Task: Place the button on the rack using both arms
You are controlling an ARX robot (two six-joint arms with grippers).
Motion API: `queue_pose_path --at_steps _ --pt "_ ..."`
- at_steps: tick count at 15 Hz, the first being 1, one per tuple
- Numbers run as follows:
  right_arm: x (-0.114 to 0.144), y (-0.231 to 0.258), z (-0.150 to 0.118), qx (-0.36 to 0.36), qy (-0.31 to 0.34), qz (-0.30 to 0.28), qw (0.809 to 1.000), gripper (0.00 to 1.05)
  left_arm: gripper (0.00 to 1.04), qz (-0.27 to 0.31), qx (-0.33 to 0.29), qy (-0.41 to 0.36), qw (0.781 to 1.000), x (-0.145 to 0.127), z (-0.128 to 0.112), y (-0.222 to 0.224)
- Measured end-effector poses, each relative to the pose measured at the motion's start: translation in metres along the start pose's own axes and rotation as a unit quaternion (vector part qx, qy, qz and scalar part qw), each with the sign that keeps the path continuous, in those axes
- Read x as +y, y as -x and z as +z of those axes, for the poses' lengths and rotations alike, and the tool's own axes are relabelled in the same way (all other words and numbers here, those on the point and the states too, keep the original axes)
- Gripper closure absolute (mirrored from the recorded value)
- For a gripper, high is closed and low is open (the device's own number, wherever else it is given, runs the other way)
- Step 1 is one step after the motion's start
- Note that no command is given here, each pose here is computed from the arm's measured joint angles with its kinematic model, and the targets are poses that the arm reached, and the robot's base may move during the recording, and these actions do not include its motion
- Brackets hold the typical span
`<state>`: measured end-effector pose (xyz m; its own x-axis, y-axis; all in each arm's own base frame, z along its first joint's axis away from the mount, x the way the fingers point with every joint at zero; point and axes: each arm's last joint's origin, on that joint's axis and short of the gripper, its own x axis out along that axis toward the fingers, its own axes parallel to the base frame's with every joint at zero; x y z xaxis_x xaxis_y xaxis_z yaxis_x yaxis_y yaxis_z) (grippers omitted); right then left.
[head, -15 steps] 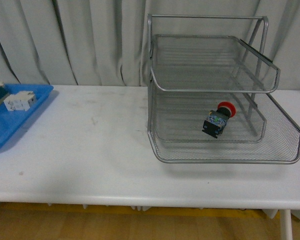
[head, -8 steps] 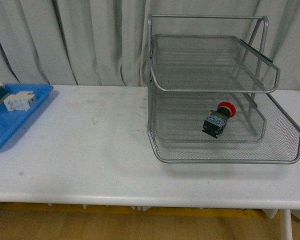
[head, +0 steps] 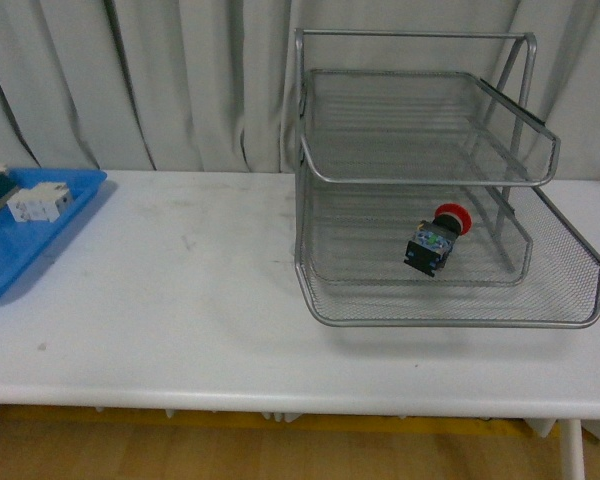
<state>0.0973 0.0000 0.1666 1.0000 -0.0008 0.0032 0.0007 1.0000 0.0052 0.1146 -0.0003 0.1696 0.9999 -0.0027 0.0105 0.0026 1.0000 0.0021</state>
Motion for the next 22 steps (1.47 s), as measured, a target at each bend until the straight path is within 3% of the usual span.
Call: queue_pose_path --at_steps 7,8,12,17,18,22 --pt "0.000 0.000 0.000 0.000 0.000 0.000 1.000 0.06 1.03 0.000 0.026 0.000 1.000 0.000 -0.007 0.015" --pt "0.000 0.000 0.000 0.000 0.000 0.000 1.000 0.06 1.03 0.000 -0.004 0.000 1.000 0.000 -0.001 0.017" --pt "0.000 0.000 0.000 0.000 0.000 0.000 1.000 0.06 1.03 0.000 0.007 0.000 1.000 0.000 -0.004 0.017" --pt "0.000 -0.006 0.001 0.018 -0.003 -0.003 1.000 0.06 0.40 0.000 0.007 0.001 1.000 0.000 -0.004 0.017" --pt "0.001 -0.021 0.015 0.018 -0.012 -0.001 1.000 0.06 0.26 0.000 0.007 0.001 1.000 0.000 -0.004 0.017" --pt "0.008 -0.049 0.042 -0.010 -0.032 0.018 0.999 0.06 0.06 0.000 0.007 0.001 1.000 0.000 -0.004 0.017"
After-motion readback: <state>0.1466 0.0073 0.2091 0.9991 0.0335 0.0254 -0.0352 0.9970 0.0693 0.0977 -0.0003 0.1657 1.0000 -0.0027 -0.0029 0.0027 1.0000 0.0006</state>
